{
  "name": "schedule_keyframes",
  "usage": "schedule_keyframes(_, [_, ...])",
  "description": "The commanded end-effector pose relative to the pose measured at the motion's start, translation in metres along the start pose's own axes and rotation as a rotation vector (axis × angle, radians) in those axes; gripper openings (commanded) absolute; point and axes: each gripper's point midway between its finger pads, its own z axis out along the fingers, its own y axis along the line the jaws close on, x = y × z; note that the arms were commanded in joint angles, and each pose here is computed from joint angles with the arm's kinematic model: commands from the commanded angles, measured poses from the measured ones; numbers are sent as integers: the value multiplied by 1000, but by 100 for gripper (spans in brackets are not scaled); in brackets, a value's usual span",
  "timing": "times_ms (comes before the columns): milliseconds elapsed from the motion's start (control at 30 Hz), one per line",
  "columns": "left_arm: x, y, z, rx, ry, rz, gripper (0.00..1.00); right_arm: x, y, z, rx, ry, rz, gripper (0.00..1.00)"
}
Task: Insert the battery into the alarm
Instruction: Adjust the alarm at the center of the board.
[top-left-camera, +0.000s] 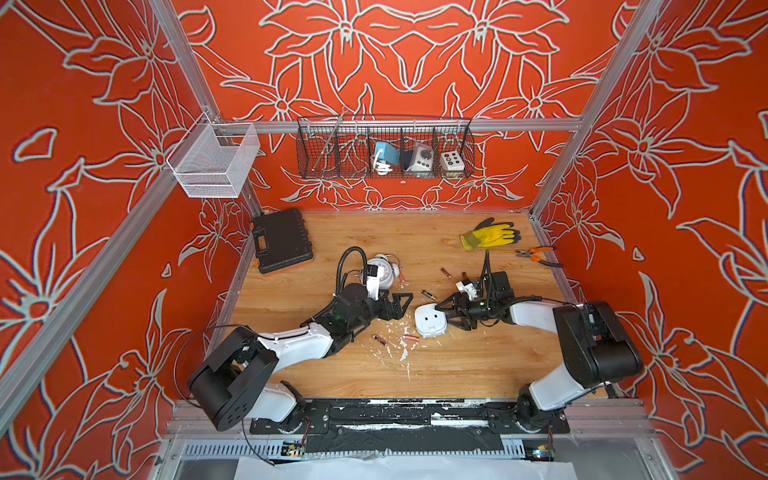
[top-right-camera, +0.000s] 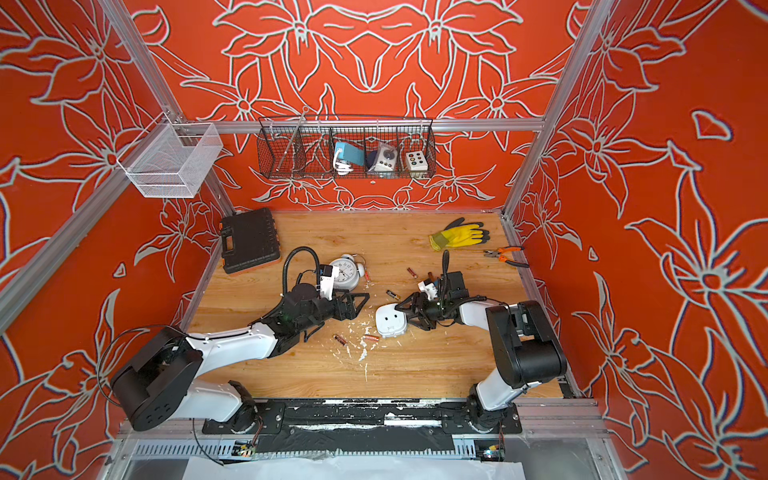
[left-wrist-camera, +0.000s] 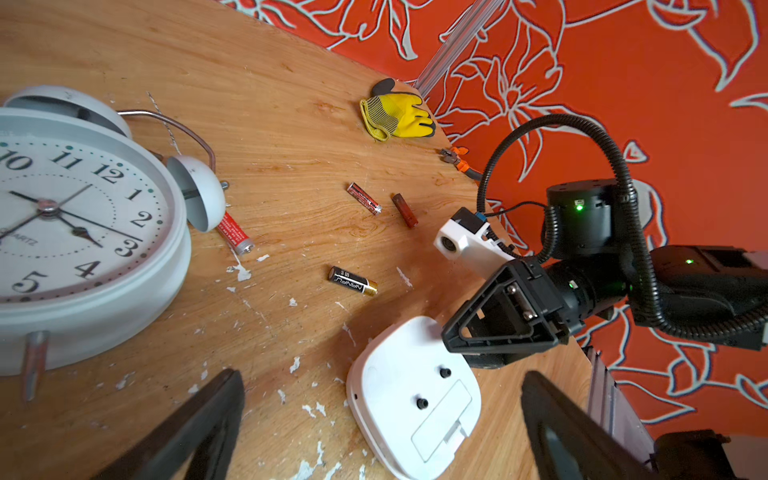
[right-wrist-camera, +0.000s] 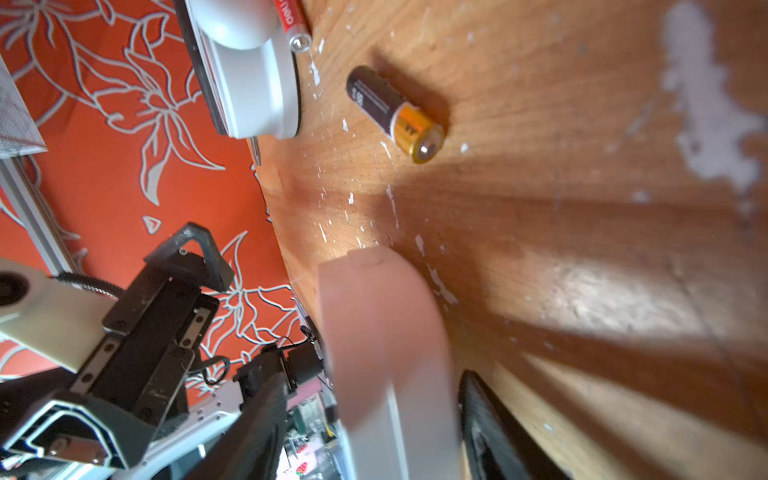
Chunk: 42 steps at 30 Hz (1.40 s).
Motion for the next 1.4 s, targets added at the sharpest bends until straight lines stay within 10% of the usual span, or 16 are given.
schedule_keyframes(0, [-2, 0, 3, -3, 8, 10, 98, -8, 5, 0, 12, -25, -35, 73])
schedule_keyframes(600, [28, -16, 49, 91, 281, 66, 84, 42, -12, -35, 188, -99, -107, 67])
schedule_keyframes(933, [60, -24, 83, 143, 425, 43, 54, 67, -32, -13, 229, -25, -76, 48])
schedule_keyframes(1367, [82, -27, 84, 144, 463, -24, 44, 41, -37, 1, 273, -31, -61, 26])
